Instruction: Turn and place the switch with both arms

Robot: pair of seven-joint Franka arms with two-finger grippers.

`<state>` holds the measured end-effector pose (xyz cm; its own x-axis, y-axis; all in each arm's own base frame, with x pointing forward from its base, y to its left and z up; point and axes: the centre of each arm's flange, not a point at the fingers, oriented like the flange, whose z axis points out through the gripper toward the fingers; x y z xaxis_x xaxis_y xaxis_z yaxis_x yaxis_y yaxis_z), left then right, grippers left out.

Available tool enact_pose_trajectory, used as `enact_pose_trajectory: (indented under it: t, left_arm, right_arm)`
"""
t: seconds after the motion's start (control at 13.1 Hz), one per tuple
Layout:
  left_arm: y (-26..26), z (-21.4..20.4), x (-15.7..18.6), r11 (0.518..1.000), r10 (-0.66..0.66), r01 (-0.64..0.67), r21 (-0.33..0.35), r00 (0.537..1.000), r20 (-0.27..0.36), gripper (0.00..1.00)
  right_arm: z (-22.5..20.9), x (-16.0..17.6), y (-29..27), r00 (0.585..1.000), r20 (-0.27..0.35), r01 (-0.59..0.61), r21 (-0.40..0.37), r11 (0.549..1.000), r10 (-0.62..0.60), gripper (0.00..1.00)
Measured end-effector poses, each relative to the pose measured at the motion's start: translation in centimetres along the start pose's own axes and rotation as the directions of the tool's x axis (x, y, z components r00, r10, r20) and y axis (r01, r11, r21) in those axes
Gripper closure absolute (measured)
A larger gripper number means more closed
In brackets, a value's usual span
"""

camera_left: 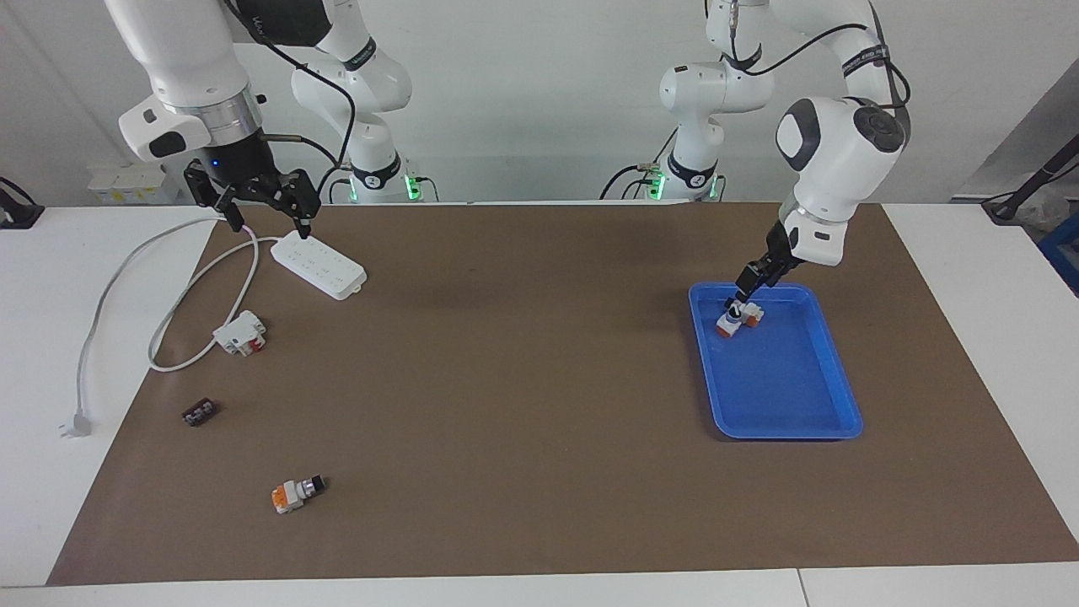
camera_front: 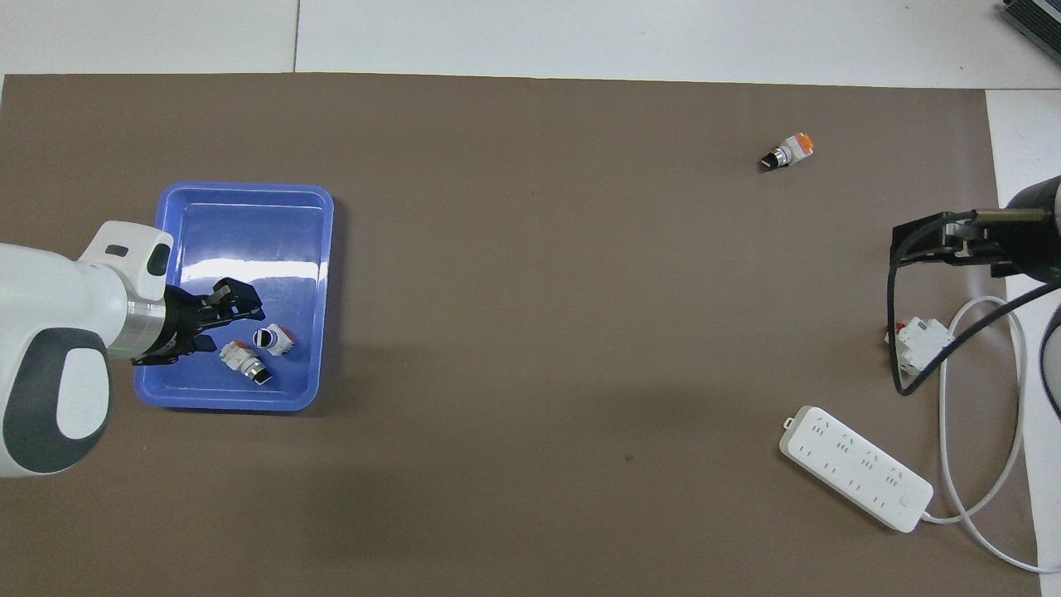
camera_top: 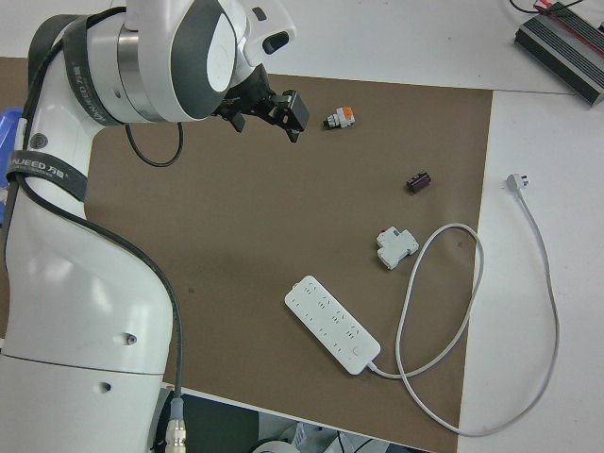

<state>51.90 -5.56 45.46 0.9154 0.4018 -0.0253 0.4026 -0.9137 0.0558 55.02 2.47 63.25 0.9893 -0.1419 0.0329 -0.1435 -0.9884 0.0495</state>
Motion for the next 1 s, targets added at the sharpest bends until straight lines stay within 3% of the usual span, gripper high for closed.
enact_pose_trajectory:
  t: [0.23, 0.61, 1.0]
  left_arm:
    - [0.8, -4.0, 0.3, 0.993, 0.104, -0.105, 0.057, 0.995, 0.007, 0.22]
    - [1.0, -10.9, -0.4, 0.946, 0.311, -0.316, 0.069, 0.948, 0.070, 0.22]
    - [1.1, -18.0, -1.5, 0.932, 0.353, -0.356, 0.064, 0.934, 0.054, 0.20]
  right_arm:
    - [0.1, 0.0, 0.2, 1.000, 0.004, -0.008, -0.001, 1.000, 0.008, 0.00]
    - [0.1, -0.1, -0.1, 1.000, 0.004, -0.001, -0.001, 1.000, 0.001, 0.00]
    - [0.1, 0.0, 0.0, 1.000, 0.004, -0.003, -0.001, 1.000, 0.003, 0.00]
